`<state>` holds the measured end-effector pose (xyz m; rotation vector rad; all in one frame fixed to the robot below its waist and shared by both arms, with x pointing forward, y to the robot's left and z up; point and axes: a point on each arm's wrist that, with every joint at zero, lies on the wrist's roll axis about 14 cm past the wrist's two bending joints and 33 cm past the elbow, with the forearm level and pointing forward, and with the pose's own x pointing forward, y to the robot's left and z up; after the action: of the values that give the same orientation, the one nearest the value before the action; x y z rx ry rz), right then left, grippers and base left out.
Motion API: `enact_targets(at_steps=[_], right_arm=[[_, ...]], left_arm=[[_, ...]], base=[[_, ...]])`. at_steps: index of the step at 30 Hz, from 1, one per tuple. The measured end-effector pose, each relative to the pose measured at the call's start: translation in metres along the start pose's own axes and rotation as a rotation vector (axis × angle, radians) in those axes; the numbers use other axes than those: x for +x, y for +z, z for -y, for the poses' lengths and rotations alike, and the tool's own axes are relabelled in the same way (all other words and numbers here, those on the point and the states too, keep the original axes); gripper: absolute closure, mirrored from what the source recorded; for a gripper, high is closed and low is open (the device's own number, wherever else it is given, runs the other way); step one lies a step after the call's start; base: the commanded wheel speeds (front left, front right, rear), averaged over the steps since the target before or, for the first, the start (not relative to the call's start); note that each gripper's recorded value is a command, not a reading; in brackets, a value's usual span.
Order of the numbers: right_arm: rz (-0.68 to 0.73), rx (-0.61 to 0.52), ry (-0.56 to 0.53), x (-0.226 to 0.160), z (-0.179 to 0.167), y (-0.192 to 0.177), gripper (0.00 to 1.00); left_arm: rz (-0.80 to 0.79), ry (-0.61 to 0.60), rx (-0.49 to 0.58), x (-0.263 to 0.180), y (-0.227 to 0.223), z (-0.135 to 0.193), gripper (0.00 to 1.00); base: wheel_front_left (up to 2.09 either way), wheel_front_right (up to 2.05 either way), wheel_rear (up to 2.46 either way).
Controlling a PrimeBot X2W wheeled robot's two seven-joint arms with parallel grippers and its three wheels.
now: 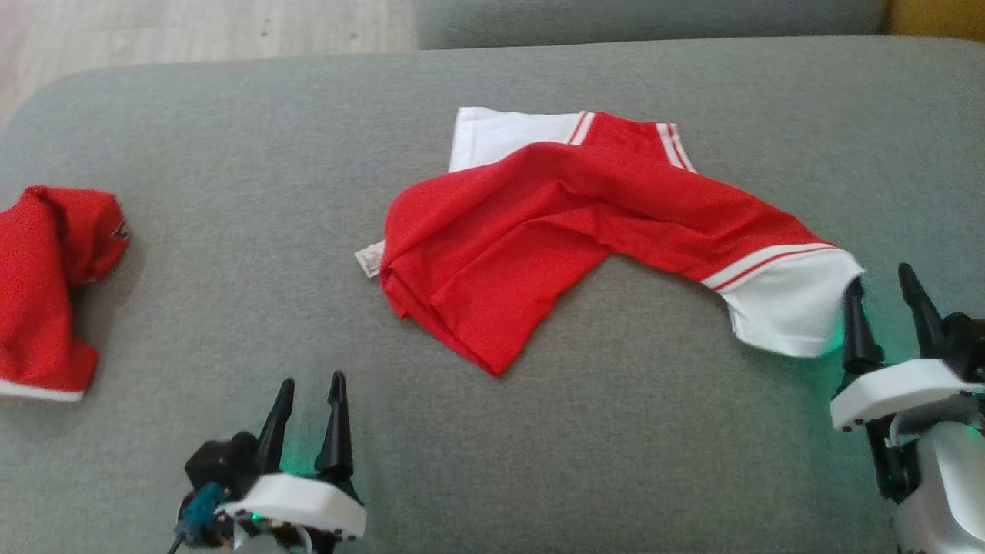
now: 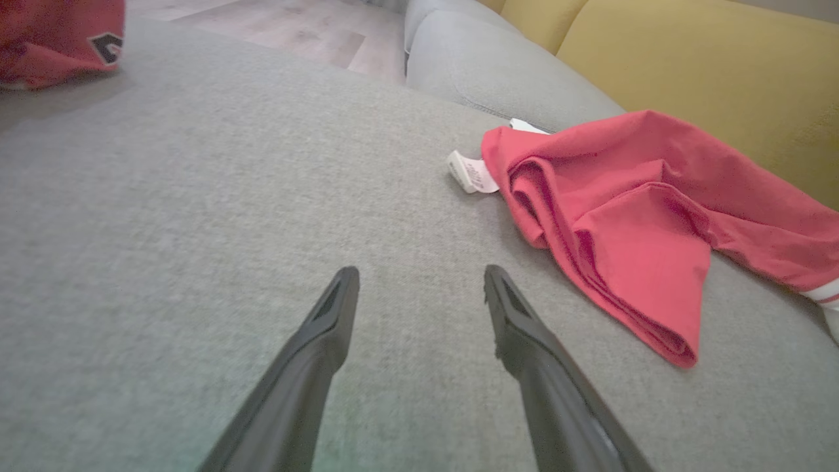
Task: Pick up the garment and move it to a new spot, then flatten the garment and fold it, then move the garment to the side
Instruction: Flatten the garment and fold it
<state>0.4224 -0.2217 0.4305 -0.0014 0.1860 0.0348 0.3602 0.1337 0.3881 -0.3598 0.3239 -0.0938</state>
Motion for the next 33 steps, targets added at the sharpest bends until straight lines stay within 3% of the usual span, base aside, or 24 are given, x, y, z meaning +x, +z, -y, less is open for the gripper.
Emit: enact_targets(at_steps=[5, 17, 24, 33], right_arm=[[0.019, -0.007, -0.025, -0.006, 0.005, 0.004, 0.00], [0.039, 0.058, 0.014, 0.005, -0.027, 0.002, 0.00], [0.030, 0.068, -0.007, 0.006, -0.023, -0.002, 0.00], [0.021, 0.078, -0.028, 0.002, -0.016, -0.006, 0.00]], left_arm=[[0.001, -0.099, 0.022, 0.018, 0.005, 0.029, 0.00], [-0.004, -0.257, 0.082, 0.077, 0.017, 0.079, 0.00], [-0.053, -0.347, 0.101, 0.083, -0.001, 0.105, 0.00], [-0.016, -0.305, 0.137, 0.091, 0.011, 0.091, 0.00]], base=[[0.00, 0.00, 0.00], [0.00, 0.00, 0.00], [0.00, 0.00, 0.00], [0.00, 0.00, 0.00]])
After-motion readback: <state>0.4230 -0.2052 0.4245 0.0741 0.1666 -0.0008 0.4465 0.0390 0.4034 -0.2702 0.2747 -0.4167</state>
